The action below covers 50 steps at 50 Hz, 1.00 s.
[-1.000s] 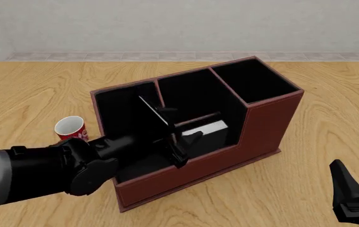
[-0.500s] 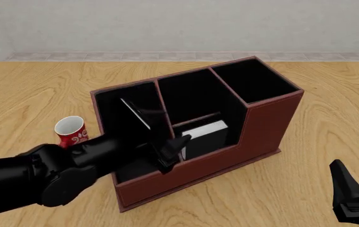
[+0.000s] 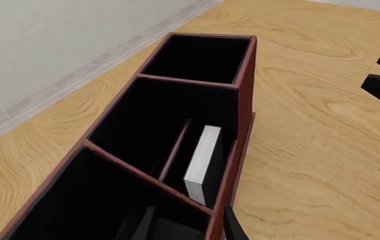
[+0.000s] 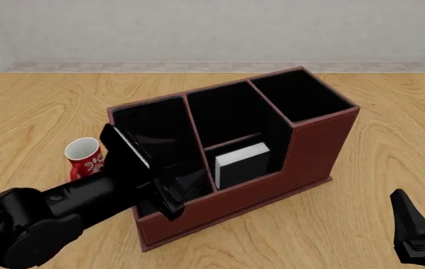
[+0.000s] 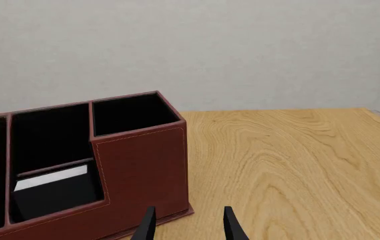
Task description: Pick up the book and place it in the back compartment of the caddy.
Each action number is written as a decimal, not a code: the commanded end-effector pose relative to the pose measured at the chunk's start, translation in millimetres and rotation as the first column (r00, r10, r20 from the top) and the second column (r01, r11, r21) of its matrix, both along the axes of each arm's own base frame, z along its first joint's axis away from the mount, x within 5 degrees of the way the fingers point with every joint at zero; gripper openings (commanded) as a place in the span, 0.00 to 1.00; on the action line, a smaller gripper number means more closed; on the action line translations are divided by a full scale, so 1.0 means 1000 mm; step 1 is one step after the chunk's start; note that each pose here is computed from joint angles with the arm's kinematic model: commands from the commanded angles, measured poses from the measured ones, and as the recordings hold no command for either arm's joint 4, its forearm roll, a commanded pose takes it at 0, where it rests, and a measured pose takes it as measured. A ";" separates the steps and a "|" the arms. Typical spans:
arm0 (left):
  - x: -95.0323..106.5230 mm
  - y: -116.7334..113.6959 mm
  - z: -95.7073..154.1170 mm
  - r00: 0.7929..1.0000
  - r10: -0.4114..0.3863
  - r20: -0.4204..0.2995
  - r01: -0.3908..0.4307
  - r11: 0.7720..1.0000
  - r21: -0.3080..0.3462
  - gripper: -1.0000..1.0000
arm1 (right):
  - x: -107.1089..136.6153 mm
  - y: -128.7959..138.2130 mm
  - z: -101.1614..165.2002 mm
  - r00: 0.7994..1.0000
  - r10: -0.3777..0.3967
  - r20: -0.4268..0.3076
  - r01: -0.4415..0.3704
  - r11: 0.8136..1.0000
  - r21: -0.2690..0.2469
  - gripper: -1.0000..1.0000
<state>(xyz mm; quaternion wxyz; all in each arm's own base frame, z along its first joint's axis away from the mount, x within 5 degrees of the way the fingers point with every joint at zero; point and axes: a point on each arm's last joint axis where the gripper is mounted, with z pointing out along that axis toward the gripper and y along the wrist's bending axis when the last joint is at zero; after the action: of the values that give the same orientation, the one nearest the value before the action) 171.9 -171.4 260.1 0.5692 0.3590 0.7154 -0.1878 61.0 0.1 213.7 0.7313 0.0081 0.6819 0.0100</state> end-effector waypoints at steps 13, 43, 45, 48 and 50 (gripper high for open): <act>-0.024 0.038 -0.006 0.998 0.055 -0.007 -0.056 0.998 -0.024 1.00 | 0.000 0.000 0.000 1.000 0.000 0.000 0.000 1.000 0.000 1.00; -0.036 0.090 0.006 0.973 0.232 0.004 -0.232 0.972 0.031 1.00 | 0.000 0.000 0.000 1.000 0.000 0.000 0.000 1.000 0.000 1.00; -0.038 0.091 0.007 0.972 0.235 0.006 -0.235 0.972 0.029 1.00 | 0.000 0.000 0.000 1.000 0.000 0.000 0.000 1.000 0.000 1.00; -0.045 0.100 0.006 0.966 0.259 0.008 -0.259 0.966 0.019 1.00 | 0.000 0.000 0.000 1.000 0.000 0.000 0.000 1.000 0.000 1.00; -0.051 0.104 0.005 0.963 0.269 0.008 -0.269 0.963 0.014 1.00 | 0.000 0.000 0.000 1.000 0.000 0.000 0.000 1.000 0.000 1.00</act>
<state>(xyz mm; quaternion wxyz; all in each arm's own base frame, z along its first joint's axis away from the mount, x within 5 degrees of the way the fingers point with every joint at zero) 138.4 -85.9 265.6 0.5818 0.2850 0.7531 -0.1142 61.0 0.1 213.7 0.7313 0.0081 0.6819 0.0100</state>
